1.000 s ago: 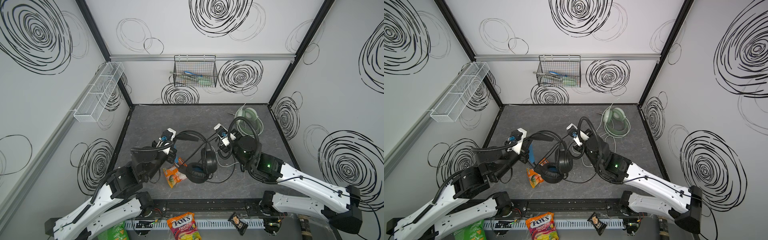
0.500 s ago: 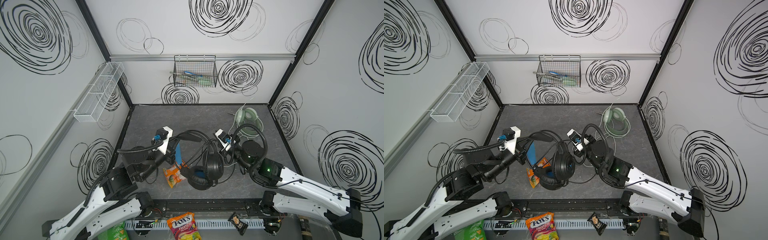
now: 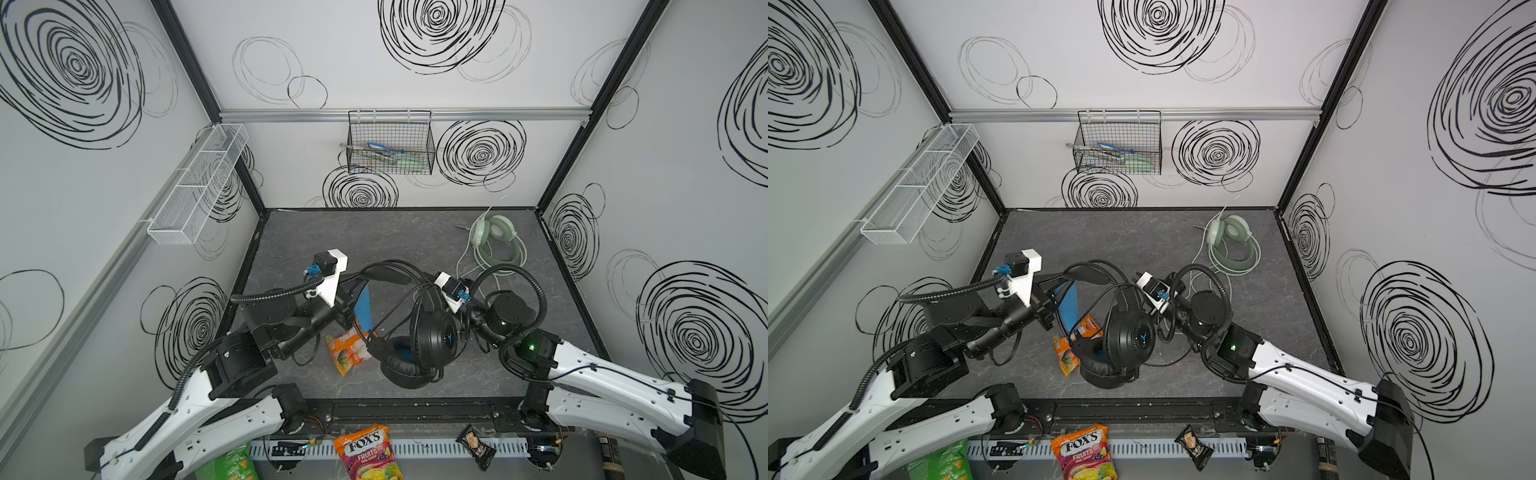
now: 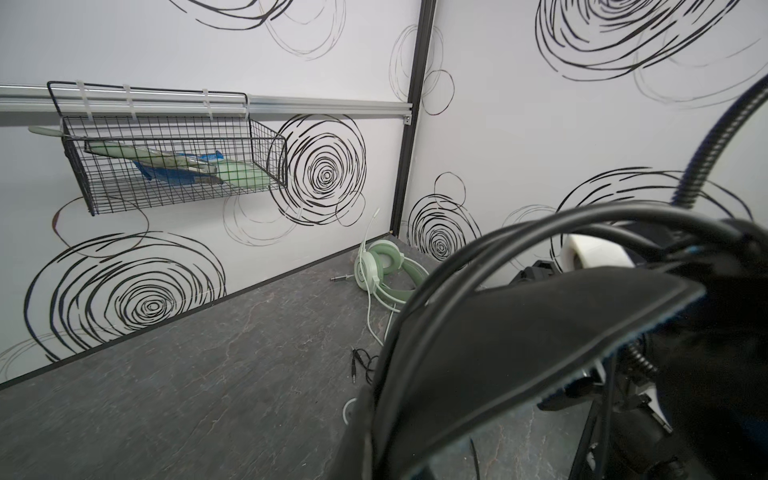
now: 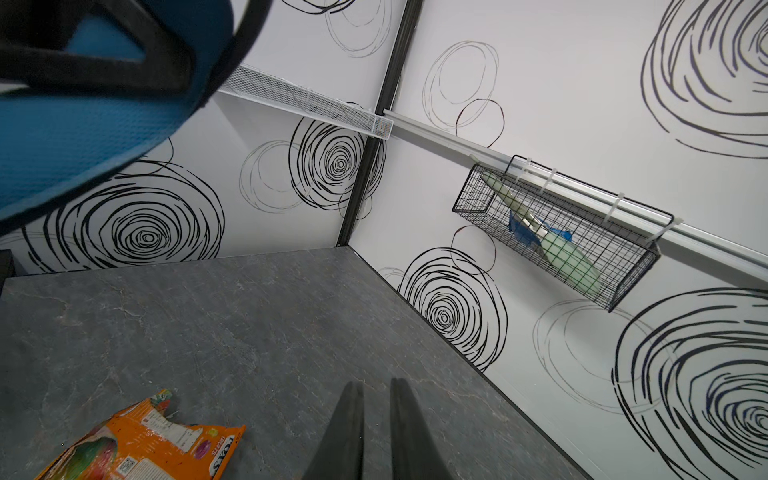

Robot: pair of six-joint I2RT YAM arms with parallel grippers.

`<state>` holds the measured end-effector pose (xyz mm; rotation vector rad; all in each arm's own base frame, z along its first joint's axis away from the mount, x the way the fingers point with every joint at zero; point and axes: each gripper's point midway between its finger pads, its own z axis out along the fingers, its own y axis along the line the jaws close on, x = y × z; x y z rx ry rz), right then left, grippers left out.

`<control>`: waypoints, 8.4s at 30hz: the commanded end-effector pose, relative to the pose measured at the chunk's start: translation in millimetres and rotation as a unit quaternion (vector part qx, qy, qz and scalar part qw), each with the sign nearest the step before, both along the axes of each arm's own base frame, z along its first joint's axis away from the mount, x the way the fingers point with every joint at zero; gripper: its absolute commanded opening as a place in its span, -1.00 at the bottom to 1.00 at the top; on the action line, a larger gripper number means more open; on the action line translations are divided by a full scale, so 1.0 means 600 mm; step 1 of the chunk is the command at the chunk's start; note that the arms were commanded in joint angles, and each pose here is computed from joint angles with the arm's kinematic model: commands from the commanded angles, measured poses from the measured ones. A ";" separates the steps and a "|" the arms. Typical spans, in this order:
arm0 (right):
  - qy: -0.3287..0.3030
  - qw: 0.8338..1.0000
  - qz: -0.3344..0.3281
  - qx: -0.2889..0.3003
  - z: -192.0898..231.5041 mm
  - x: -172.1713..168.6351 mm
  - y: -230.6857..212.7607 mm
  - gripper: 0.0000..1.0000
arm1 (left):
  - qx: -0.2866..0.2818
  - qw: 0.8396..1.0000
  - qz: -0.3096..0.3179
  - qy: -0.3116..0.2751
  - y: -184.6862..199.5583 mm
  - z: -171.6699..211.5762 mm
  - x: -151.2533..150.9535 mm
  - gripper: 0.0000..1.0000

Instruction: Wrap the headphones

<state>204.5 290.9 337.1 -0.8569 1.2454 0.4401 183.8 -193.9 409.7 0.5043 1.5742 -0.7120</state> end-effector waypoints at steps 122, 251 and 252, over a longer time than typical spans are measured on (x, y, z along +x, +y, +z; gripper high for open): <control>0.084 0.995 -0.017 -0.058 -0.104 -0.082 0.073 -1.00 | 0.020 0.867 0.441 -0.229 0.064 0.112 0.195 -1.00; 0.065 0.980 -0.182 0.045 -0.051 0.037 -0.141 -0.72 | 0.250 0.958 0.070 -0.125 -0.023 -0.070 0.005 -1.00; 0.066 0.980 -0.183 0.046 -0.053 0.039 -0.142 -0.72 | 0.240 0.961 0.064 -0.124 -0.025 -0.067 0.002 -1.00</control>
